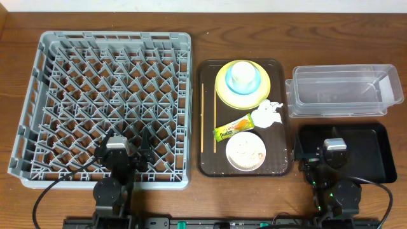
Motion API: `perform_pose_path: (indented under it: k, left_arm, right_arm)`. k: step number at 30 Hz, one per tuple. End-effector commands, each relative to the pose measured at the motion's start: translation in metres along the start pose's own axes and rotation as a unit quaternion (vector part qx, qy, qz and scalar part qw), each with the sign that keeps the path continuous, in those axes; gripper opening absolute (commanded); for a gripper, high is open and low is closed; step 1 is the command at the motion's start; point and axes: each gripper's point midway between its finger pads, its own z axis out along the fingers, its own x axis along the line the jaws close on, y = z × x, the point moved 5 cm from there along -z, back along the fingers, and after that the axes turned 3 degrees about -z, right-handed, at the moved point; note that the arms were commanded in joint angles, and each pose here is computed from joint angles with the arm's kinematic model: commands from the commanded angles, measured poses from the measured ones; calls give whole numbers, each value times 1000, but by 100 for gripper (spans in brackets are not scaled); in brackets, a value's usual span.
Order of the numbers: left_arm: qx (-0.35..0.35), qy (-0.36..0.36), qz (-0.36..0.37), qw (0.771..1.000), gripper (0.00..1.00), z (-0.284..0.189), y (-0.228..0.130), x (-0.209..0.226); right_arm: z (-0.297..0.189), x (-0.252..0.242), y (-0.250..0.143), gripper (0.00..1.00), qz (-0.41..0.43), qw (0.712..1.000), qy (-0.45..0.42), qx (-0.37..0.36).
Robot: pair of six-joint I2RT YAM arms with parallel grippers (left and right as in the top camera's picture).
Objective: Sort waste into correct bins and load items into the dishwasher rack
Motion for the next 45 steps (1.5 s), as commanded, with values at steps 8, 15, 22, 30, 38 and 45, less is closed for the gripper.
perform_pose_path:
  k: [8,15,22,30,38,45]
  left_arm:
    - [29,10,10,999,93,1,-15,3]
    - [-35,-81,-40,995,93,-8,32,-23]
    - [-94,-185,-84,975,93,-60,139,-56]
    - [34,-213,-93,972,93,-80,268,-86]
    - [323,-163,-123,924,98,-31,293,-98]
    - [531,-87,-173,825,98,25,230,-92]
  right_arm:
    - [0,-1,-1,99,-6,1000,-3,1]
    - [0,-1,-1,99,-6,1000,-3,1]
    - [0,-1,-1,99,-6,1000,-3,1]
    - [0,-1,-1,99,-6,1000,-3,1]
    - [0,-1,-1,99,-6,1000,-3,1]
    - [0,-1,-1,99,-6,1000,-3,1]
